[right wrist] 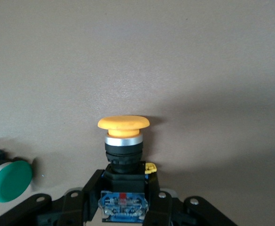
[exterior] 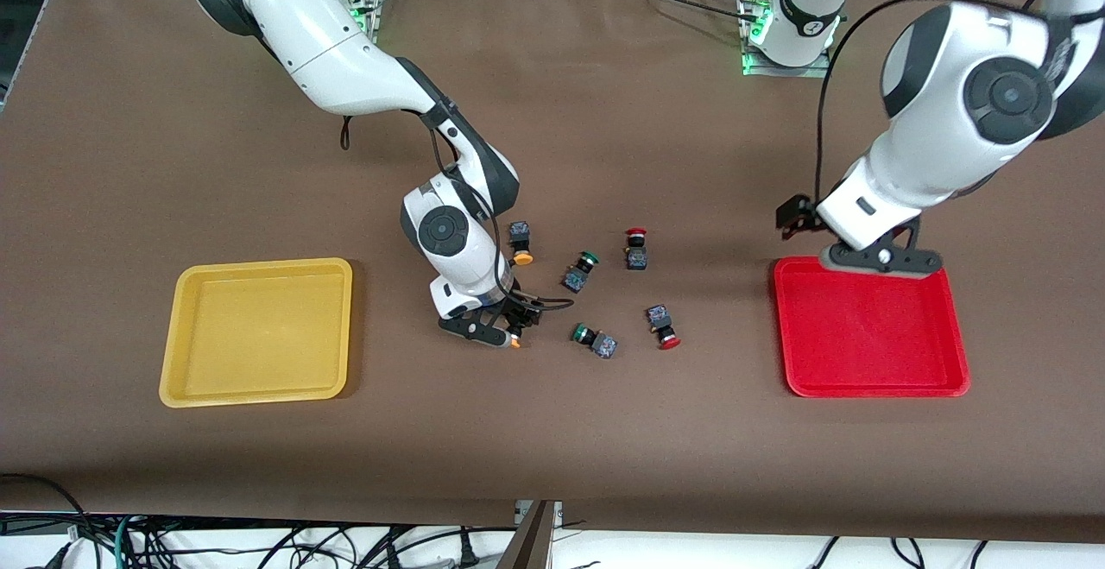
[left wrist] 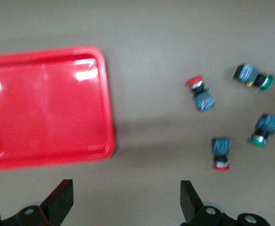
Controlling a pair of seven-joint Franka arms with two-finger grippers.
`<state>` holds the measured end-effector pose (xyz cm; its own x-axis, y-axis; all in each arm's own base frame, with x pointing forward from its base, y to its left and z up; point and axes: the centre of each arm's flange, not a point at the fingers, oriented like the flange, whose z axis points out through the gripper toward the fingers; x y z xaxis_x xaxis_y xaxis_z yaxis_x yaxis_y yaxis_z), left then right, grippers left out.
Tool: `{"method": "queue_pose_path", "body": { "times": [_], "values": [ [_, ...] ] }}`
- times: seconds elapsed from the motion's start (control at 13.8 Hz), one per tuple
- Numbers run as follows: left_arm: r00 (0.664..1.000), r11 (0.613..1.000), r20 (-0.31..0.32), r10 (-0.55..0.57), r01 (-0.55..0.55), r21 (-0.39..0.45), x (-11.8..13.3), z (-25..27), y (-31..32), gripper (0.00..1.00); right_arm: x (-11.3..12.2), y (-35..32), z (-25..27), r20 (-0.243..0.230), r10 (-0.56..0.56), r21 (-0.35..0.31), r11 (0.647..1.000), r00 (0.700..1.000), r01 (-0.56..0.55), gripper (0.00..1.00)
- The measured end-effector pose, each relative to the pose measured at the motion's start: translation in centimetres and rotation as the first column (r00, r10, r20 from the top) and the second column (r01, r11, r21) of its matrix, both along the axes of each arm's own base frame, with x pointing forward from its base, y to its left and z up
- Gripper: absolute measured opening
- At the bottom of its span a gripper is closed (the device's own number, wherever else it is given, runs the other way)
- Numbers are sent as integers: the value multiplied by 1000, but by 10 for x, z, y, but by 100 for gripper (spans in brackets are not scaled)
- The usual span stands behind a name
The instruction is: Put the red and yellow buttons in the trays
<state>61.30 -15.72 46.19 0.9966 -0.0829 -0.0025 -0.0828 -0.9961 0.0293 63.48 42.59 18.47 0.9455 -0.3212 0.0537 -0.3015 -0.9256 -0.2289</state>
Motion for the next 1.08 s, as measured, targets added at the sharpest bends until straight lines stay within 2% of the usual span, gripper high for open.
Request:
{"method": "queue_pose_path", "body": {
  "times": [0.14, 0.29, 0.43, 0.58, 0.72, 0.94, 1.08],
  "values": [
    [999, 999, 11, 30, -30, -39, 5, -20, -27, 100, 9, -14, 17, -31, 25, -37, 999, 999, -26, 42],
    [997, 996, -20, 78, -78, -35, -6, -37, -70, 100, 26, -49, 46, -67, 90, -79, 992, 994, -96, 42],
    [997, 998, -51, 62, -63, -12, -20, -61, -110, 100, 42, -93, 73, -113, 170, -105, 978, 979, -181, 42],
    [996, 999, -84, 32, -32, -1, -28, -100, -141, 100, 55, -147, 94, -172, 266, -92, 954, 949, -284, 42],
    [993, 1000, -117, 2, -2, 1, -34, -154, -165, 100, 67, -217, 102, -210, 360, -68, 922, 909, -381, 42],
    [990, 1000, -139, -26, 26, -1, -46, -218, -187, 100, 73, -327, 84, -230, 471, -33, 871, 852, -490, 42],
    [991, 1000, -131, -28, 26, -11, -55, -249, -191, 100, 70, -382, 65, -234, 507, -26, 850, 830, -527, 42]
  ]
}}
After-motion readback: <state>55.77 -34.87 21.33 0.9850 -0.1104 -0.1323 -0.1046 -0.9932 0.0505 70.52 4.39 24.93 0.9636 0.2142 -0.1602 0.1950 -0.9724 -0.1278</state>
